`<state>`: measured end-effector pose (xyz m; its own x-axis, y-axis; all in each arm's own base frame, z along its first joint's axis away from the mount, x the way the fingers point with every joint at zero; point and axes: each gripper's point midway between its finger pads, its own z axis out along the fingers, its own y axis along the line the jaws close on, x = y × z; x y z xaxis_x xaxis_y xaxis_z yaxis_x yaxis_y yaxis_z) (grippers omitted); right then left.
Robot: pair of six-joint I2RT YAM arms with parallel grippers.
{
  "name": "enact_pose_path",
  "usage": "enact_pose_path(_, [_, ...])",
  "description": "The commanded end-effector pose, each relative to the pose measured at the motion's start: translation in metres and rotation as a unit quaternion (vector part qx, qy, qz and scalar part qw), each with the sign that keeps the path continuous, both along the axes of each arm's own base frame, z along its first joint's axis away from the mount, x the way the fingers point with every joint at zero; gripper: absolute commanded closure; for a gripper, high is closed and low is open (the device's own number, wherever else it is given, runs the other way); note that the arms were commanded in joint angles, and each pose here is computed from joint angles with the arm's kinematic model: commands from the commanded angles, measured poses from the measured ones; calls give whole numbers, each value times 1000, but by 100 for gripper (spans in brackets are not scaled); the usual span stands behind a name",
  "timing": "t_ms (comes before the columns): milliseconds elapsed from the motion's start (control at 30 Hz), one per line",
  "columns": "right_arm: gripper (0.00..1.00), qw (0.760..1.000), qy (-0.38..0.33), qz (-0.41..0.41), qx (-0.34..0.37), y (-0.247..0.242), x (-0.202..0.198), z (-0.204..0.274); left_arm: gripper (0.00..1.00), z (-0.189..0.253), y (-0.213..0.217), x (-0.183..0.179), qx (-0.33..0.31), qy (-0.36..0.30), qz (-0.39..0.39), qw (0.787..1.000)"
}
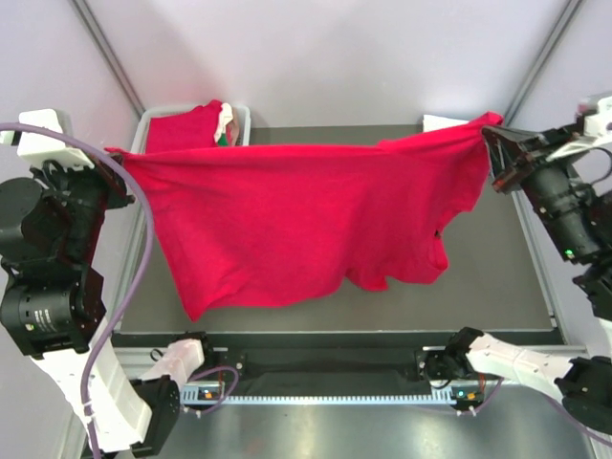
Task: Fold and stack the t-shirts
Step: Flatten the tshirt out
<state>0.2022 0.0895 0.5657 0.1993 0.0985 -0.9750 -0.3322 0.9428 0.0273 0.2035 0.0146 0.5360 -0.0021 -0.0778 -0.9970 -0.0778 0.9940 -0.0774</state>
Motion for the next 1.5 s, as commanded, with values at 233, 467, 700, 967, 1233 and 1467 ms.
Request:
enact_pose_path(233, [100, 999, -43, -20, 8, -35, -28, 25, 100, 26, 12, 1, 3, -54, 34, 998])
enact_pose_path(467, [100, 998, 5, -38, -55, 7, 30, -35, 100, -46, 22, 56, 12, 27, 33, 999])
enact_pose_path(700, [100, 993, 28, -48, -100, 49, 84, -68, 100, -109, 31, 117, 13, 100, 28, 995])
enact_pose_path(967, [100, 988, 85, -47, -122, 79, 161, -127, 100, -187, 41, 180, 25, 179, 16, 983])
enact_pose_path(1233, [100, 979, 157, -53, -117, 79, 231, -190, 100, -243, 53, 231, 35, 233, 18, 972])
enact_pose_path(1467, [100, 966, 224, -65, -113, 66, 268, -258, 100, -279, 56, 252, 38, 260, 12, 965])
